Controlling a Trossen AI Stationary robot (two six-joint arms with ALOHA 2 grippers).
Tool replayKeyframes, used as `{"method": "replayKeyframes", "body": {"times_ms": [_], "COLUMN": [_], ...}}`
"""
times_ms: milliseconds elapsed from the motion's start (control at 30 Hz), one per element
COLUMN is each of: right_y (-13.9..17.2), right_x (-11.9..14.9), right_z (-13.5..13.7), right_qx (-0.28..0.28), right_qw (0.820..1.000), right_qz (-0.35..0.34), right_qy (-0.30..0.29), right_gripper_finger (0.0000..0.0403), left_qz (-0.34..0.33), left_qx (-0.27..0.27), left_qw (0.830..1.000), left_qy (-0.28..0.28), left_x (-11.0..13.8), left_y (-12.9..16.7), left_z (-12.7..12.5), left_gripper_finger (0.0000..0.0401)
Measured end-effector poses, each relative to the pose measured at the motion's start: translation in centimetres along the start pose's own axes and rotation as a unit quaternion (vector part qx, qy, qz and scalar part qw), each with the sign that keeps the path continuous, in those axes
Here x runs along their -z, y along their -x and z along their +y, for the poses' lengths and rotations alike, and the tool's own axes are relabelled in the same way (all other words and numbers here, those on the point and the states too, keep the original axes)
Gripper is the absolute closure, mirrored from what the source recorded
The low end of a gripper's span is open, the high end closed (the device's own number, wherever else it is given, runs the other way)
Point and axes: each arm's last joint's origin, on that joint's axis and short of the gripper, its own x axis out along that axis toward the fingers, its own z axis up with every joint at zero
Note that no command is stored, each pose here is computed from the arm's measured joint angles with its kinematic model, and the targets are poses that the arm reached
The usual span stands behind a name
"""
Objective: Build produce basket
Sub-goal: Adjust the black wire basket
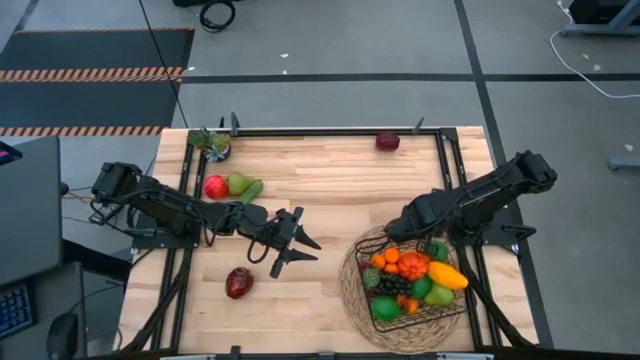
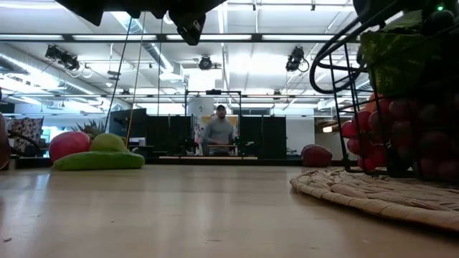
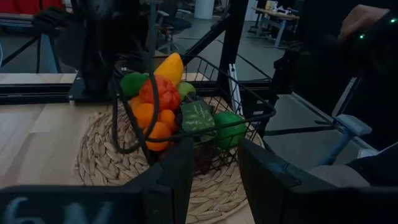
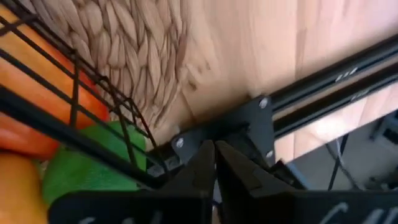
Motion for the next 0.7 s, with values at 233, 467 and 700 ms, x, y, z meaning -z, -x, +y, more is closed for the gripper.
{"method": "replayKeyframes", "body": {"times_ms": [233, 467, 700], "right_y": [0.3, 1.2, 1.2], "right_x": [0.6, 1.1, 1.6], "right_z": [0.8, 1.4, 2.2], "right_qx": [-0.031, -0.039, -0.046], "right_qw": [0.999, 0.999, 0.998], "right_qz": [0.018, 0.002, -0.008], "right_qy": [-0.017, -0.023, -0.033], "right_gripper_finger": [0.0394, 0.0389, 0.0396], "left_qz": [0.0, 0.0, 0.0], "left_qx": [0.0, 0.0, 0.0], "left_qw": [1.0, 1.0, 1.0], "left_qy": [0.0, 0.0, 0.0], "left_x": [0.0, 0.0, 0.0], "left_y": [0.0, 0.0, 0.0], "left_z": [0.0, 0.0, 0.0], "left_gripper_finger": [0.0269, 0.0269, 0.0269]}}
